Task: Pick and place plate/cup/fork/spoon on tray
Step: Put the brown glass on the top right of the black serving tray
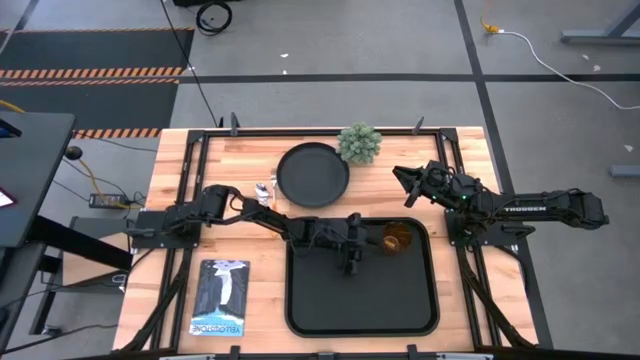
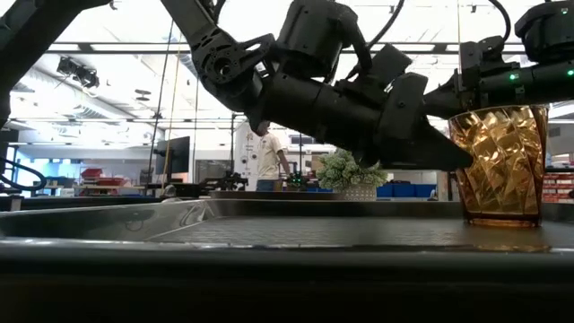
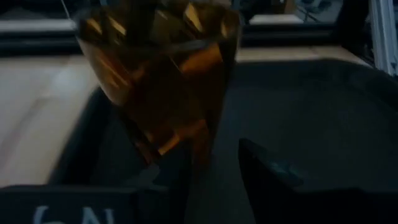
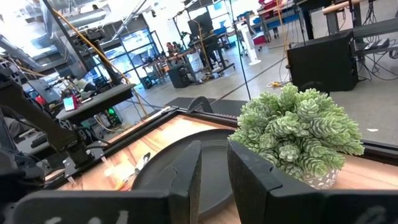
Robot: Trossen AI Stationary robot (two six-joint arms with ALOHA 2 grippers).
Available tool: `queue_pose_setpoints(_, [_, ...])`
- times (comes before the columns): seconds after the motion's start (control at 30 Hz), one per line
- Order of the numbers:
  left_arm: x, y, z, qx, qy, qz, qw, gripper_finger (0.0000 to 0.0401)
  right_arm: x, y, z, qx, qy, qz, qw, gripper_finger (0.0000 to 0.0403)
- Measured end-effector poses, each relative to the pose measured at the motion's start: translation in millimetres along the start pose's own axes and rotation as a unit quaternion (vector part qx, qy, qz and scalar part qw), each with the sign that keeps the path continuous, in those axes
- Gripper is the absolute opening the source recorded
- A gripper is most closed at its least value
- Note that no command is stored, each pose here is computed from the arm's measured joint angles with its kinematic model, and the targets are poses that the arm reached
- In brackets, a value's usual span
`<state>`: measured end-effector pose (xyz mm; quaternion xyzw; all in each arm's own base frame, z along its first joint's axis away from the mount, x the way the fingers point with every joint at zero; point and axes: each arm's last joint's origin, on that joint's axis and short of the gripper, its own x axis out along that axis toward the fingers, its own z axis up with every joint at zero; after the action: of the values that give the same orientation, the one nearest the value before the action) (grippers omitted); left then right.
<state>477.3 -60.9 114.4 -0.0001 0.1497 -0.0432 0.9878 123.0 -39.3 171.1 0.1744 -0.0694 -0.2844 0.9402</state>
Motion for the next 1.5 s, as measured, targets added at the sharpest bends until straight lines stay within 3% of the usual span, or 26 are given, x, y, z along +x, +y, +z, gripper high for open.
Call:
queue_pose_setpoints(0.17, [2.7,-7.9,-3.3,-0.027,0.061,-0.012,0.998,0.0141,0.0,0.1,0.3,0.000,-0.001,0.000,1.000,0.0084])
queue_pose_setpoints(0.4, [15.5,-28.0,23.6,0.012,0.135,-0.015,0.991,0.0141,0.0,0.2,0.6,0.002,-0.003,0.001,1.000,0.0084])
queue_pose_setpoints(0.67, [30.6,-8.2,13.6,0.002,0.170,0.002,0.985,0.0141,0.0,0.7,0.4,0.005,0.000,0.009,1.000,0.0084])
queue_pose_setpoints(1.1, [40.0,0.2,17.0,0.003,0.102,0.004,0.995,0.0141,0.0,0.7,0.4,0.004,0.000,0.009,1.000,0.0084])
queue_pose_setpoints(1.3, [43.1,-0.1,19.2,0.035,0.068,0.000,0.997,0.0141,0.0,0.8,0.7,0.005,-0.001,0.010,1.000,0.0084])
queue_pose_setpoints(1.5, [49.7,6.0,8.4,0.035,0.053,0.006,0.998,0.0141,0.0,1.0,1.1,0.006,-0.003,0.011,1.000,0.0084])
